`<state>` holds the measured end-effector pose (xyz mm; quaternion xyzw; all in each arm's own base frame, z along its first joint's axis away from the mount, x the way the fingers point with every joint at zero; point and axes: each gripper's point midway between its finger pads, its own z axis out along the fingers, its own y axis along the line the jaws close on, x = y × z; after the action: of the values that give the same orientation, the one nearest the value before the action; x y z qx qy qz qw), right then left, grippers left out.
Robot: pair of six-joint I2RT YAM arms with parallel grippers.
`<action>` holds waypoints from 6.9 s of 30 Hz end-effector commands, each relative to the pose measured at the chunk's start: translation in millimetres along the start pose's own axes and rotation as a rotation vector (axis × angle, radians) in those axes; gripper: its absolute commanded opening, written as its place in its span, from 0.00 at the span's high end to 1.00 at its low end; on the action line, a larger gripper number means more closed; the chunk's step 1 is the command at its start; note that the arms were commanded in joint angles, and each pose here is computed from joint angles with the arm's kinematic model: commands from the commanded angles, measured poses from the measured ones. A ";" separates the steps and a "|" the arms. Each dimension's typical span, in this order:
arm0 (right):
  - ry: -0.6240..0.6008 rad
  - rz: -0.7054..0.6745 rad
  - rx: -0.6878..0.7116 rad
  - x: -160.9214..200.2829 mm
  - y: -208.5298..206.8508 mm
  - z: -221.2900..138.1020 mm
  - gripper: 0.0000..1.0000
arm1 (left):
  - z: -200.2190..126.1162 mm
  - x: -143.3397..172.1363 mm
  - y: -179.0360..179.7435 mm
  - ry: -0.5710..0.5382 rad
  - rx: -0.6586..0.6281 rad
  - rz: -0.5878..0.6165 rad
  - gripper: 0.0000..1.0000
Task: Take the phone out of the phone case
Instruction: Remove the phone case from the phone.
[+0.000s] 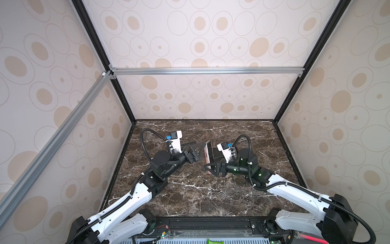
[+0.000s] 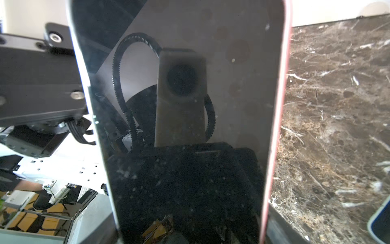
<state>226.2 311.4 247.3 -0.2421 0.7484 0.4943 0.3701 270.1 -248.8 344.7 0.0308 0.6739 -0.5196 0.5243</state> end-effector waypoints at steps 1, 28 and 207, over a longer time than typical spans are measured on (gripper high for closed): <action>-0.024 -0.063 -0.025 -13.7 13.1 -6.7 1.00 | 2.8 -4.1 -6.1 -0.001 0.022 0.025 0.28; -0.106 -0.072 -0.070 -32.4 31.0 -19.2 1.00 | 10.2 33.8 0.6 0.093 0.085 -0.049 0.63; 0.248 -0.008 0.631 86.0 -87.3 68.2 0.81 | -0.3 133.7 137.6 0.348 -0.518 -0.225 1.00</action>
<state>257.9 331.7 111.6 -0.1829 0.9039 0.1916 0.3359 277.7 -246.8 122.9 -0.0777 0.8858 -0.3438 0.3018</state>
